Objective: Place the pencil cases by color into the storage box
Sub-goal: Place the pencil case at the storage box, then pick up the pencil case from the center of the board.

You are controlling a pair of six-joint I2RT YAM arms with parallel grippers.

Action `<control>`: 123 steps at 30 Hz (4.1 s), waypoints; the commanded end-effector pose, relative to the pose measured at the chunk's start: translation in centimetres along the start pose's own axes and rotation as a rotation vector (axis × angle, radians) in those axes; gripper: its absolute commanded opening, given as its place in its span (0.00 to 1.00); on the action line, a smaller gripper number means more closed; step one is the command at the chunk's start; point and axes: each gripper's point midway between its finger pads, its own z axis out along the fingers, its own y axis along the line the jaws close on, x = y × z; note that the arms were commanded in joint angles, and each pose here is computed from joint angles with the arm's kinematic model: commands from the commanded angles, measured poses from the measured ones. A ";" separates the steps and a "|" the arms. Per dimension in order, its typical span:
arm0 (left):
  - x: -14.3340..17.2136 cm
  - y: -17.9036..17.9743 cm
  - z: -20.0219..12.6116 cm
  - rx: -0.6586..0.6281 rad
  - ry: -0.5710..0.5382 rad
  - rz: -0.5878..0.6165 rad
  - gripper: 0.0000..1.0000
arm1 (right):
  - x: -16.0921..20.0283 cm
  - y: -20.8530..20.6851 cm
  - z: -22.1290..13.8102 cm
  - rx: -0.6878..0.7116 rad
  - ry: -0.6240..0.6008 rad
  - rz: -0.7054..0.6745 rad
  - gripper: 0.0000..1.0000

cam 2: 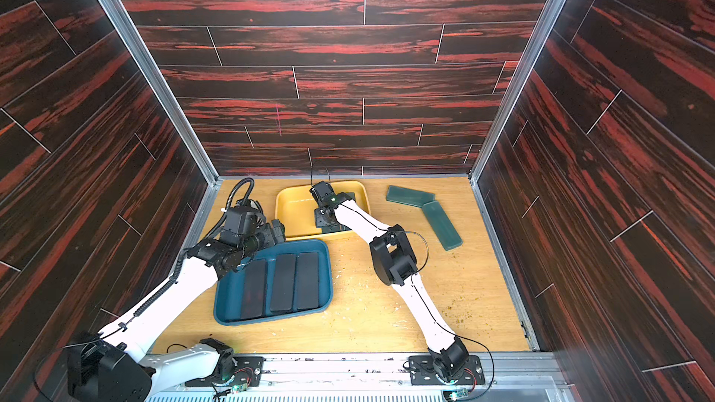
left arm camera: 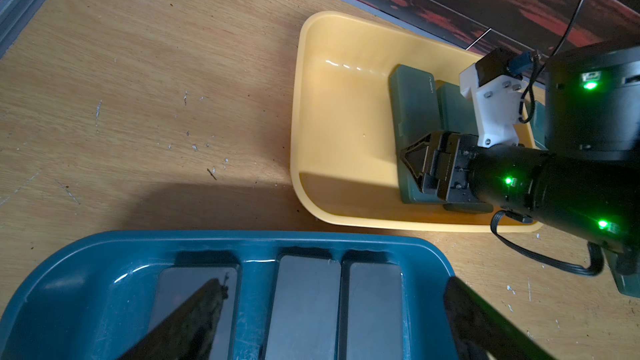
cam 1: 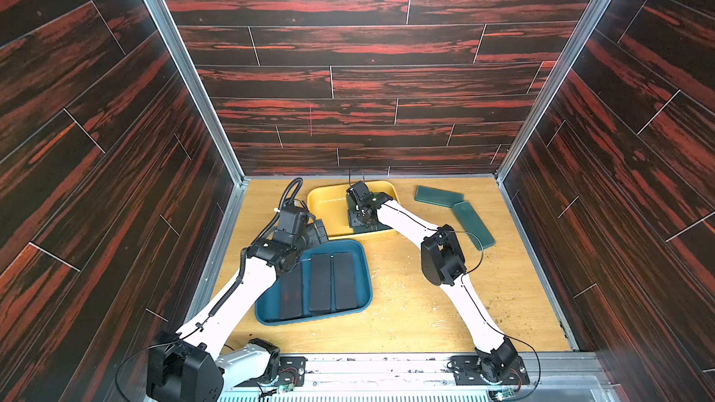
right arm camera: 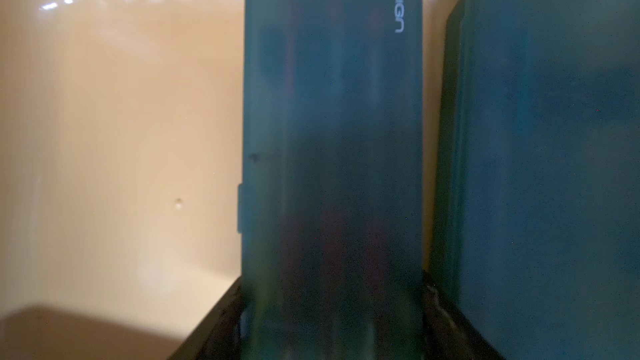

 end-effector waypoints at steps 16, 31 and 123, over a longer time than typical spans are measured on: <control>-1.3 0.2 -2.0 -0.008 -0.042 0.013 1.00 | -3.9 0.0 -5.9 -0.035 -0.079 -0.029 0.87; -3.2 -1.3 -3.1 0.033 -0.065 0.086 1.00 | -10.5 -5.7 -21.6 -0.092 -0.340 0.005 0.89; 15.8 -21.7 2.0 0.615 0.168 0.604 1.00 | 9.8 -41.3 -7.1 0.019 -0.057 -0.173 0.81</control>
